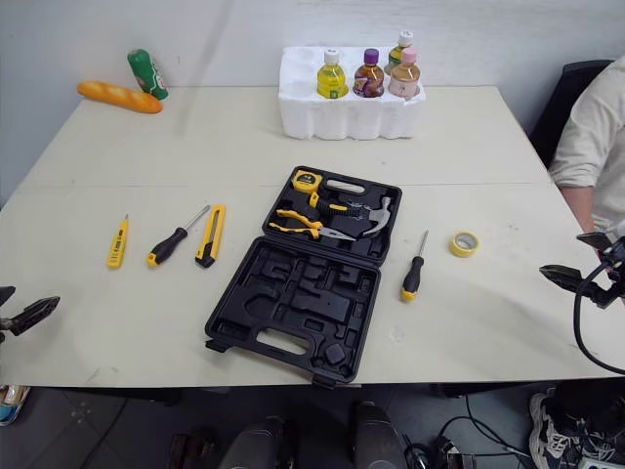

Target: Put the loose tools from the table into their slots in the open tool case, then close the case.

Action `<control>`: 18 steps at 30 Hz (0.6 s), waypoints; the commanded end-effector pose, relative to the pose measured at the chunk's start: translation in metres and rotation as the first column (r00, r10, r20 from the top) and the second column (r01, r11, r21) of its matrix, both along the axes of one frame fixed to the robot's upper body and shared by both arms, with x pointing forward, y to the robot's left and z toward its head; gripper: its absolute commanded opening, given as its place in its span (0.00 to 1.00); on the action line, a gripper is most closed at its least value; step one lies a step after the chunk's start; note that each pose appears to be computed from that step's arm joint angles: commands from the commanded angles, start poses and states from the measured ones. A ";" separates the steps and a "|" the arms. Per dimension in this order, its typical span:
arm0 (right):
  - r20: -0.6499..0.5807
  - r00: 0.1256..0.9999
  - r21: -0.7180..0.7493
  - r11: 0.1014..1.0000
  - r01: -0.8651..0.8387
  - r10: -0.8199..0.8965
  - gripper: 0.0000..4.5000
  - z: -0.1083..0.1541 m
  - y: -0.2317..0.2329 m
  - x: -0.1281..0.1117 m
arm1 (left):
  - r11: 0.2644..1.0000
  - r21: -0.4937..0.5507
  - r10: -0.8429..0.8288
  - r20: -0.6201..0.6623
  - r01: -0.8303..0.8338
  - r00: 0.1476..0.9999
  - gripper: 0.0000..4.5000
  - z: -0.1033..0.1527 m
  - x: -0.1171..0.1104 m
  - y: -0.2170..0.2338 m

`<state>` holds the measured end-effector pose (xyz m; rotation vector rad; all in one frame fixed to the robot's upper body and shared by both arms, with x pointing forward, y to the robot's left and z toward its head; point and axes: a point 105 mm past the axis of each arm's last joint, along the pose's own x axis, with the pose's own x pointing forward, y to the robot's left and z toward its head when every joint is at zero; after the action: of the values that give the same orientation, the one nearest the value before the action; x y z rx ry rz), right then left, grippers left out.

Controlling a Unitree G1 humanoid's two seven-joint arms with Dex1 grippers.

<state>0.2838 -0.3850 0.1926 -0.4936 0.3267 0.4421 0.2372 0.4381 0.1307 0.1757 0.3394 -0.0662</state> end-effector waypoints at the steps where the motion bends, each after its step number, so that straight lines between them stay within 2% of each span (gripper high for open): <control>1: 0.043 0.999 -0.040 0.999 -0.006 0.007 1.00 0.017 0.000 0.000 | 1.000 0.016 -0.015 0.035 0.014 0.999 0.99 0.013 0.002 0.001; 18: 0.062 0.998 -0.033 0.999 0.015 -0.013 1.00 0.013 0.000 0.002 | 0.998 0.009 -0.055 0.032 0.054 0.998 0.99 0.017 0.013 -0.014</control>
<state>0.2859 -0.3848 0.1946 -0.5162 0.3184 0.4191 0.2461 0.4284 0.1380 0.1699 0.3277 -0.1022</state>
